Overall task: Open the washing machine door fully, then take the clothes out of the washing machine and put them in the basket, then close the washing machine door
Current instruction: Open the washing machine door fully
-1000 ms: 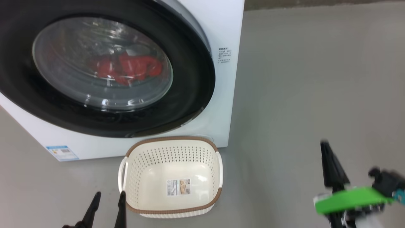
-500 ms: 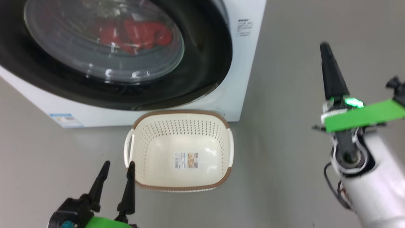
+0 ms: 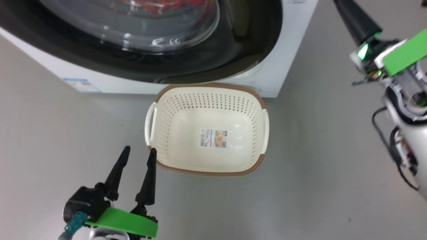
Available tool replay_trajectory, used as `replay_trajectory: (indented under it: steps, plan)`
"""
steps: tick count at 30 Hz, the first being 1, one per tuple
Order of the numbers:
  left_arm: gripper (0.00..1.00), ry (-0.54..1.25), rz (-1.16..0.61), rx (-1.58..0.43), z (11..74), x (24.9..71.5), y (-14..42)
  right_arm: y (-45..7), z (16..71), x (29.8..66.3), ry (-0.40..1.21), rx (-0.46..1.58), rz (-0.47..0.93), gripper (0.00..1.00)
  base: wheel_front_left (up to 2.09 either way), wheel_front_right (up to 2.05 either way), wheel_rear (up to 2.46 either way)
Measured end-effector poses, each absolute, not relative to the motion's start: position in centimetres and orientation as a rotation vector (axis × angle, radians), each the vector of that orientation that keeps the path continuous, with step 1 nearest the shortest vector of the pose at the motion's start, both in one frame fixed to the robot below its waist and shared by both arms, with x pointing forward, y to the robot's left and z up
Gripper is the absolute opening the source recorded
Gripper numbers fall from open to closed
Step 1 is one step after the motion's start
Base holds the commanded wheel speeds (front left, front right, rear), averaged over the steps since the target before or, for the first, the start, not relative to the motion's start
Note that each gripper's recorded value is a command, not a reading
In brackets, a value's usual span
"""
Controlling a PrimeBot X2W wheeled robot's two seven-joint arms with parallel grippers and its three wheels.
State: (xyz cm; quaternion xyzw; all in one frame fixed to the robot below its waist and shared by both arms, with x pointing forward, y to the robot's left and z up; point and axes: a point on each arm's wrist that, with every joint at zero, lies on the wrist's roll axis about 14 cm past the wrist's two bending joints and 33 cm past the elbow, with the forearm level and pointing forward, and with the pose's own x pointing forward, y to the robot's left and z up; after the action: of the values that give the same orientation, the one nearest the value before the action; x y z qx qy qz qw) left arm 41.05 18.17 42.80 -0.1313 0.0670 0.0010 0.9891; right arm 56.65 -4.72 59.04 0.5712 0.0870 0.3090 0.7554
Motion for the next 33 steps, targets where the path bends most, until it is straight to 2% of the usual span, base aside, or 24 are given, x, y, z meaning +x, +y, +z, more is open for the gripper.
replay_trajectory:
  steps: [8,12,24,33]
  plan:
    - [1.0,0.165,0.019,-0.252,41.6,41.3,18.9,-1.3,58.4,58.2,0.418,1.349,0.866,0.0,0.0,0.0,0.0]
    - [1.0,0.191,0.026,-0.264,40.8,41.0,18.9,-0.4,58.3,59.1,0.469,1.352,0.92,0.0,0.0,0.0,0.0]
    - [1.0,0.214,0.03,-0.268,39.7,41.7,19.1,1.8,55.9,61.6,0.569,1.286,0.935,0.0,0.0,0.0,0.0]
    - [1.0,0.205,0.036,-0.284,40.1,41.6,19.2,3.4,55.8,60.6,0.625,1.224,0.984,0.0,0.0,0.0,0.0]
